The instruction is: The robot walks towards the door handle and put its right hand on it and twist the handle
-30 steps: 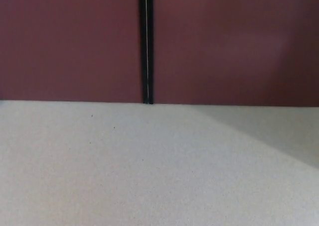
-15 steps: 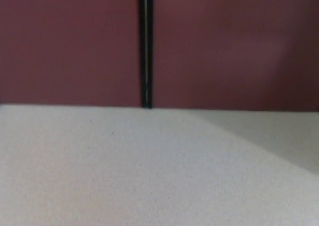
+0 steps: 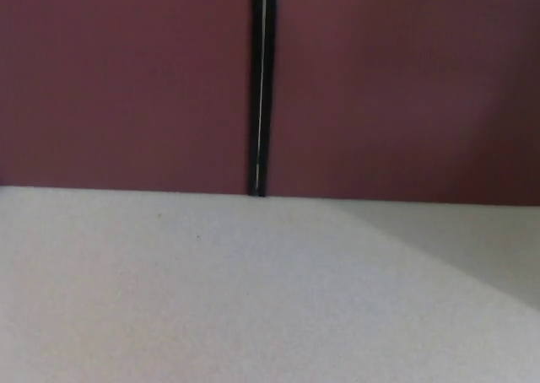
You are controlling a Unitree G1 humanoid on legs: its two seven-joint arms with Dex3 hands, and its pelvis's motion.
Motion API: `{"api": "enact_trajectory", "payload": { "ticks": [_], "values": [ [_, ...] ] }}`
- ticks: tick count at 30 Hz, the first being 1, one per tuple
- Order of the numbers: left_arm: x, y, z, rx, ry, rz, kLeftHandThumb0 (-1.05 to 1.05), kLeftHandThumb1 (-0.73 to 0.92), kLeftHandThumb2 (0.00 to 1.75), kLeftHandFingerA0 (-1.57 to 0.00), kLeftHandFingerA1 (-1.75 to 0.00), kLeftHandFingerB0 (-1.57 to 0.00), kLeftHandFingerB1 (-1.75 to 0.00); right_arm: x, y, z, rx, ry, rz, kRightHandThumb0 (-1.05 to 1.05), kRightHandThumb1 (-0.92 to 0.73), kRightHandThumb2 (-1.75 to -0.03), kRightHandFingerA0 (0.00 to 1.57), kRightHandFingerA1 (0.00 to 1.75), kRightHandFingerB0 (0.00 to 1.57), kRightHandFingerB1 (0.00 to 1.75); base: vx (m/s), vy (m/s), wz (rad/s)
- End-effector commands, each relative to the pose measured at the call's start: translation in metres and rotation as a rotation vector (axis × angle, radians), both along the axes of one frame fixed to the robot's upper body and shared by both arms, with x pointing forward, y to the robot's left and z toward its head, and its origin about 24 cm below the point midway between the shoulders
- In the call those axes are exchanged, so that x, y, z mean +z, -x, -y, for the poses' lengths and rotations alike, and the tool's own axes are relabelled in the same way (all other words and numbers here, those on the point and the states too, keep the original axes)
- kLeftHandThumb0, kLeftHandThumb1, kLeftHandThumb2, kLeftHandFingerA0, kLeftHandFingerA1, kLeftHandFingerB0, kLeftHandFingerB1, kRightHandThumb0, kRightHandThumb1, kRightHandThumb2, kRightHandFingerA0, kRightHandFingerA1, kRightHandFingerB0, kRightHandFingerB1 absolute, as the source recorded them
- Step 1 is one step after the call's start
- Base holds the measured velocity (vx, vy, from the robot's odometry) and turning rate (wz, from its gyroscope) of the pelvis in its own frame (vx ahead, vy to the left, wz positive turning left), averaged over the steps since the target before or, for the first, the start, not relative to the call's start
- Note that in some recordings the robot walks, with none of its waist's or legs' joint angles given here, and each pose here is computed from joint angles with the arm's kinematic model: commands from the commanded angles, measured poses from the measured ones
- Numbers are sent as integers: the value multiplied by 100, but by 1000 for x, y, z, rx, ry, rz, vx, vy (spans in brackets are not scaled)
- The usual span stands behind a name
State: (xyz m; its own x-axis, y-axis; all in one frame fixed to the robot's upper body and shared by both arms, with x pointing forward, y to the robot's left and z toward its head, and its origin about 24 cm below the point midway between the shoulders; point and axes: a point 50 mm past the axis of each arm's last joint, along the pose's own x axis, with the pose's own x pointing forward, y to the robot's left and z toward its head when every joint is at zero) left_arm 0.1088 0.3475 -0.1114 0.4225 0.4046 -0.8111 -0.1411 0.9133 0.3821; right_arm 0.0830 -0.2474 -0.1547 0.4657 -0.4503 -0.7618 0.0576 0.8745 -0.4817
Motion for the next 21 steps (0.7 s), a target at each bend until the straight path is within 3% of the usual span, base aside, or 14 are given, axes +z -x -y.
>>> {"api": "enact_trajectory", "payload": {
  "ticks": [1, 12, 16, 21],
  "values": [
    [-1, 1, 2, -27, 4, -6, -21, 58, 58, -65, -52, -40, -37, 0, 1, 2, 2, 11, -10, -19, -62, -58, 79, 51, 59, 43, 169, 105, 5],
    [-1, -1, 3, -95, -13, -20, -23, 57, 57, -65, -49, -43, -38, 1, -1, 2, 23, 16, -7, -19, -61, -58, 79, 51, 62, 44, 184, -28, 8],
    [-1, 1, 3, -123, -28, -38, -23, 57, 57, -70, -56, -45, -38, 0, 0, 1, 31, 17, -16, -19, -61, -58, 82, 52, 62, 44, 224, -263, -16],
    [-2, 1, 5, -142, -29, -48, -24, 57, 58, -71, -53, -45, -38, 0, 2, 2, 23, 9, -20, -20, -61, -58, 82, 51, 63, 44, 197, -220, -3]
  ]
}}
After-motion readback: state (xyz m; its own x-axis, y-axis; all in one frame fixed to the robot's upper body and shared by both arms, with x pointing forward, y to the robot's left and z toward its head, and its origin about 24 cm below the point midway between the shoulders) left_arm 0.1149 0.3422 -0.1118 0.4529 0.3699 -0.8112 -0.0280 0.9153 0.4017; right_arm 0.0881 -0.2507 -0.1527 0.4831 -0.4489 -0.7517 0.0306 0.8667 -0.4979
